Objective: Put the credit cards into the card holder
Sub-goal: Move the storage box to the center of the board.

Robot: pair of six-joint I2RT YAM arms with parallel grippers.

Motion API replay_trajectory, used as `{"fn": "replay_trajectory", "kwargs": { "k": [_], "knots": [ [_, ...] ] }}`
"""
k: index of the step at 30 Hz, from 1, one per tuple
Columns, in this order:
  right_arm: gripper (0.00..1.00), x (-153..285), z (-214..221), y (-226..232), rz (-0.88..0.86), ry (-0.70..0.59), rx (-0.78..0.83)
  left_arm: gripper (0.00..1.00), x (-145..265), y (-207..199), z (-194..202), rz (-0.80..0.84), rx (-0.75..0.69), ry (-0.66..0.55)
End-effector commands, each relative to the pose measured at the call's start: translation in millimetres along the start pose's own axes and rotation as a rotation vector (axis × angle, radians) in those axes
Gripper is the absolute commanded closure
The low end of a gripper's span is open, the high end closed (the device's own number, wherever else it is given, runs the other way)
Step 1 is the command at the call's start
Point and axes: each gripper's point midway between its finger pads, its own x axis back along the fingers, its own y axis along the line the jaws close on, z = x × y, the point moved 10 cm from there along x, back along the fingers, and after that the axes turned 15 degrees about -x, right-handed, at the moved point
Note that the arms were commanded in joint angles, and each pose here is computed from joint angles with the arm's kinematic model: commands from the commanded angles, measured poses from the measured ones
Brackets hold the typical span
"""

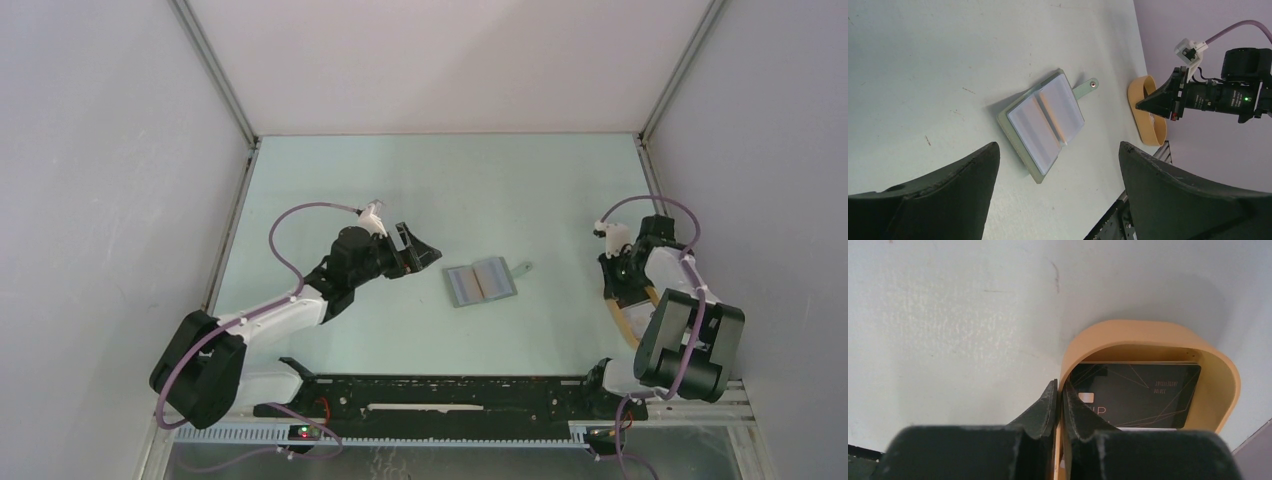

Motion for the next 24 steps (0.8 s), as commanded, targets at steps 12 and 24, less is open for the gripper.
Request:
{"fn": "replay_trajectory", "kwargs": {
  "k": [12, 24],
  "knots": [
    [0.95, 6.8, -16.4, 67.4, -0.144, -0.021, 0.578, 0.07, 6.1, -9.9, -14.9, 0.019, -0.050, -0.062],
    [1.00, 2.3, -21.6, 97.7, -0.254, -0.021, 1.042, 0.07, 21.1, -7.7, -11.5, -0.012, -0.069, -0.087]
  ]
}}
